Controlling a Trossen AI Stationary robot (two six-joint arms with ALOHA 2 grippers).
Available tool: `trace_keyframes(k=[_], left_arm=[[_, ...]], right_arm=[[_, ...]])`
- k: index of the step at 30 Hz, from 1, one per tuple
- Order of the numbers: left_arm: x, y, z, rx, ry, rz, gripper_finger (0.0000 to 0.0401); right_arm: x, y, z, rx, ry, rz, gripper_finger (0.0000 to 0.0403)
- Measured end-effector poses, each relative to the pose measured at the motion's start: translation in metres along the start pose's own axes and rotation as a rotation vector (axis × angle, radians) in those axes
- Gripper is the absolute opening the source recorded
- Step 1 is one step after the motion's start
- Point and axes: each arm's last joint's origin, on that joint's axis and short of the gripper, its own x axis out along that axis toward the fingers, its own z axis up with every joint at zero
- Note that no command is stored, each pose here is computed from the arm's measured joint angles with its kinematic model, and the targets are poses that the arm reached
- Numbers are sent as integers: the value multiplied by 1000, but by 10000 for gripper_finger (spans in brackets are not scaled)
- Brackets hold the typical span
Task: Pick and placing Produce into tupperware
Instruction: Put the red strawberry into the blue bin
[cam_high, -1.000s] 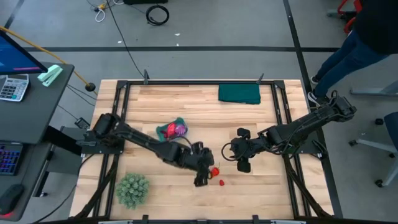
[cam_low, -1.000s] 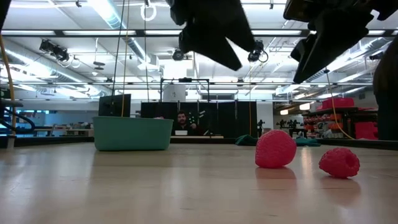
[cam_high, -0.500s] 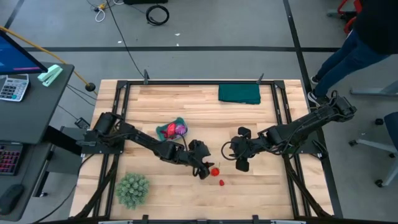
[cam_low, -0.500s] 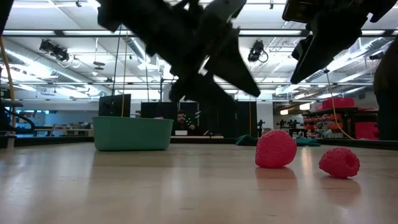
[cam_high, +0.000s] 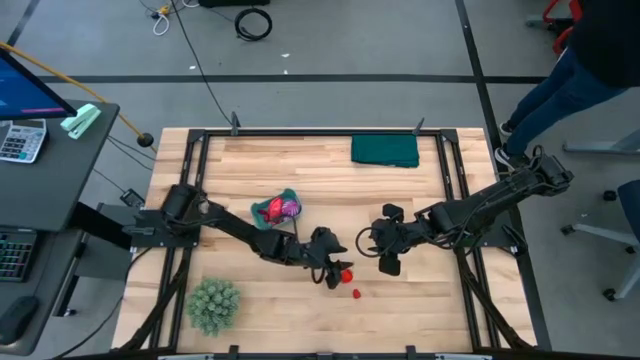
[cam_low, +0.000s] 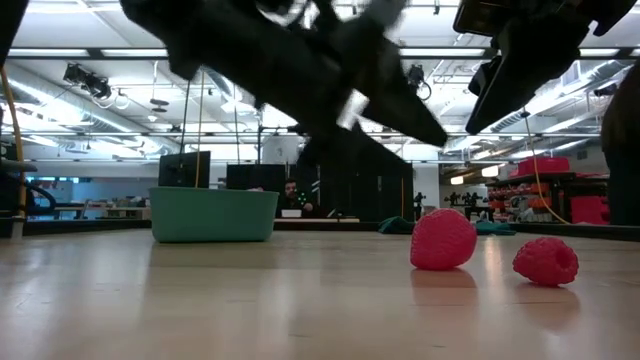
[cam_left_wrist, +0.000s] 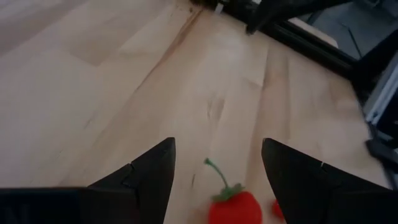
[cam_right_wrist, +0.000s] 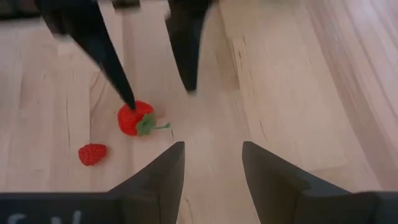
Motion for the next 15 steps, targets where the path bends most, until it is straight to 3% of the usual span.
trace_keyframes(k=[4,15], left_arm=[[15,-1,-5,43,3,3,245],[20,1,-5,-14,3,7,244]], right_arm=[[0,0,0,0,1,0,170],[0,0,0,-1,-1,-5,170]])
